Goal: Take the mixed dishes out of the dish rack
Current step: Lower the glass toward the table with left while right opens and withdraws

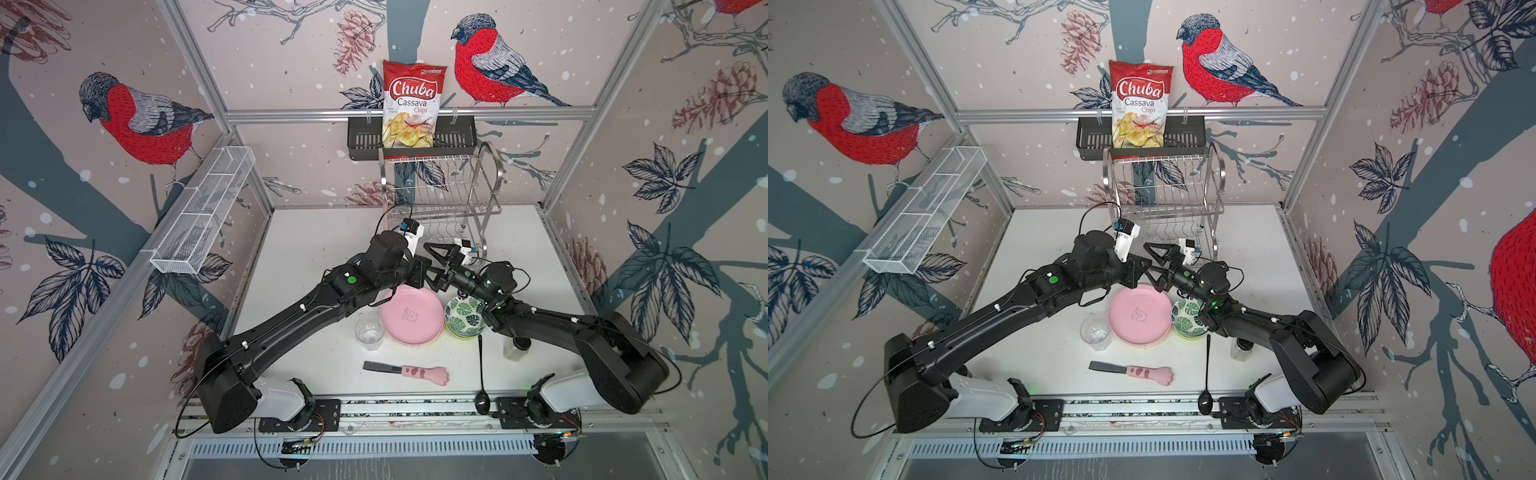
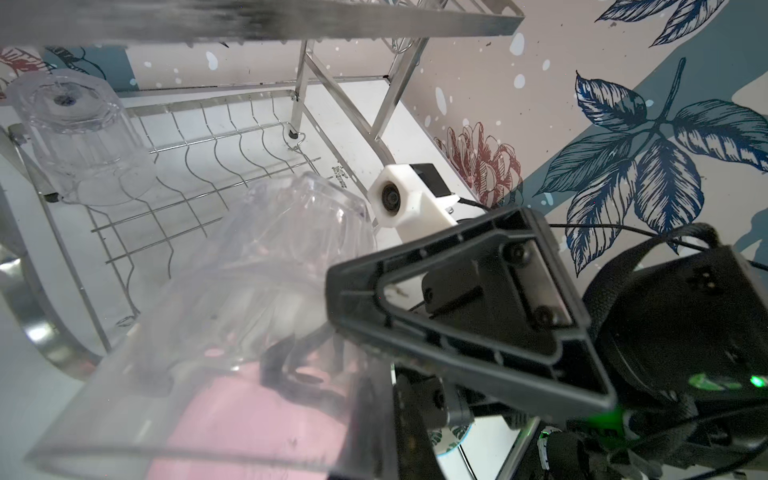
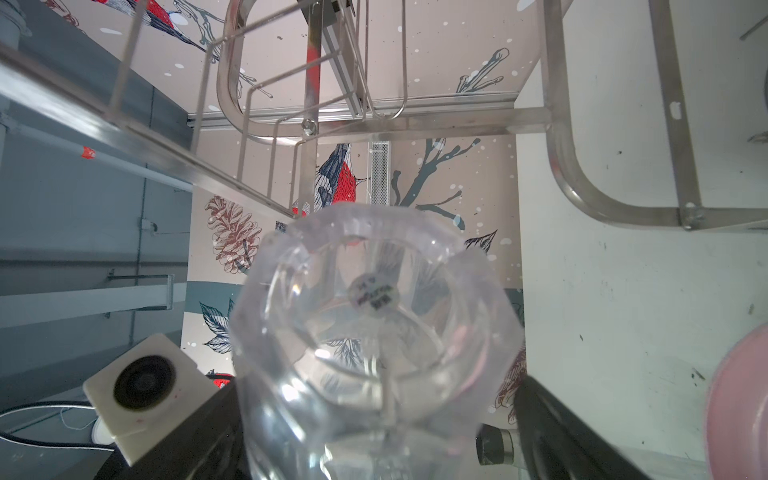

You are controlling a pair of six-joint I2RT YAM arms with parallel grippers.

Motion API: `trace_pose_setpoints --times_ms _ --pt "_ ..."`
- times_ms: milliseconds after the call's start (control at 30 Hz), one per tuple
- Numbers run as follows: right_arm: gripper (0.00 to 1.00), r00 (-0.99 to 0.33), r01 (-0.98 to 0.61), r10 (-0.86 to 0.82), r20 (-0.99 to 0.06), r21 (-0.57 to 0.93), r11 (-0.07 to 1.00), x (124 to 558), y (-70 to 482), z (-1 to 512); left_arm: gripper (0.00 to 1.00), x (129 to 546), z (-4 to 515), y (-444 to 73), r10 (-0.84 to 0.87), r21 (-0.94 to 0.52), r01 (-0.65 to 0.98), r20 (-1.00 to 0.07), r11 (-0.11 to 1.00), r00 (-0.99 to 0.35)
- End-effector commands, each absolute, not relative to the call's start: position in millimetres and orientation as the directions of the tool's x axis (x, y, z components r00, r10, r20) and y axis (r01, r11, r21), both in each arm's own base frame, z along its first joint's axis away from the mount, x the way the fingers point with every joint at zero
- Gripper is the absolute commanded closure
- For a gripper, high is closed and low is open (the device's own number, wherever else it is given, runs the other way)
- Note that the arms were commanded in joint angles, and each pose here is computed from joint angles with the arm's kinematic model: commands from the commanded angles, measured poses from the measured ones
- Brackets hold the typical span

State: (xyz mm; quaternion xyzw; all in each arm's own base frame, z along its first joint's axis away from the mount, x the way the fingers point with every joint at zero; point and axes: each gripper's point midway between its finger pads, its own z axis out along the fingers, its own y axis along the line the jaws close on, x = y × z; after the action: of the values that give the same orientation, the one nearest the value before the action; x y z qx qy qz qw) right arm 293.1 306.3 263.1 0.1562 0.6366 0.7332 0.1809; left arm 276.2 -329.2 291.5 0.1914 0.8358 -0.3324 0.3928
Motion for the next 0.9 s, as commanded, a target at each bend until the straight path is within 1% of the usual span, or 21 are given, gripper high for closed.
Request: trace_pose_setpoints --times_ms 0,267,400,533,600,700,867 --pt "0.01 -0.878 -0.095 0.477 -0.028 0.989 -0.116 296.0 302.2 261.4 1.0 269.7 304.9 -321.0 0.073 -0.384 0.595 -0.796 0.706 -0.6" --pt "0.01 -0.862 -0.059 0.506 -0.006 0.994 -0.089 300.7 289.7 240.8 1.0 262.9 291.5 -264.5 0.118 -0.294 0.489 -0.751 0.821 -0.65" --pt "0.01 -0.858 -0.049 0.514 0.0 0.996 -0.081 301.7 285.5 235.4 1.0 266.6 274.6 -226.8 0.122 -0.261 0.408 -0.697 0.875 -0.706" --pt "0.01 -0.852 -0.049 0.523 -0.004 0.996 -0.071 303.0 282.1 233.4 1.0 270.8 251.3 -200.1 0.165 -0.179 0.354 -0.639 0.918 -0.751" --pt "0.01 -0.851 -0.051 0.525 -0.008 0.996 -0.069 302.8 281.2 234.1 1.0 272.8 233.6 -191.5 0.189 -0.139 0.329 -0.59 0.934 -0.785" --pt "0.01 -0.849 -0.056 0.528 -0.013 0.996 -0.065 302.2 279.8 234.7 1.0 276.8 208.4 -179.0 0.176 -0.083 0.258 -0.532 0.963 -0.828" --pt "0.01 -0.839 -0.053 0.545 -0.017 0.997 -0.05 300.1 272.3 231.6 1.0 279.7 173.0 -182.2 0.227 -0.045 0.275 -0.448 0.96 -0.865"
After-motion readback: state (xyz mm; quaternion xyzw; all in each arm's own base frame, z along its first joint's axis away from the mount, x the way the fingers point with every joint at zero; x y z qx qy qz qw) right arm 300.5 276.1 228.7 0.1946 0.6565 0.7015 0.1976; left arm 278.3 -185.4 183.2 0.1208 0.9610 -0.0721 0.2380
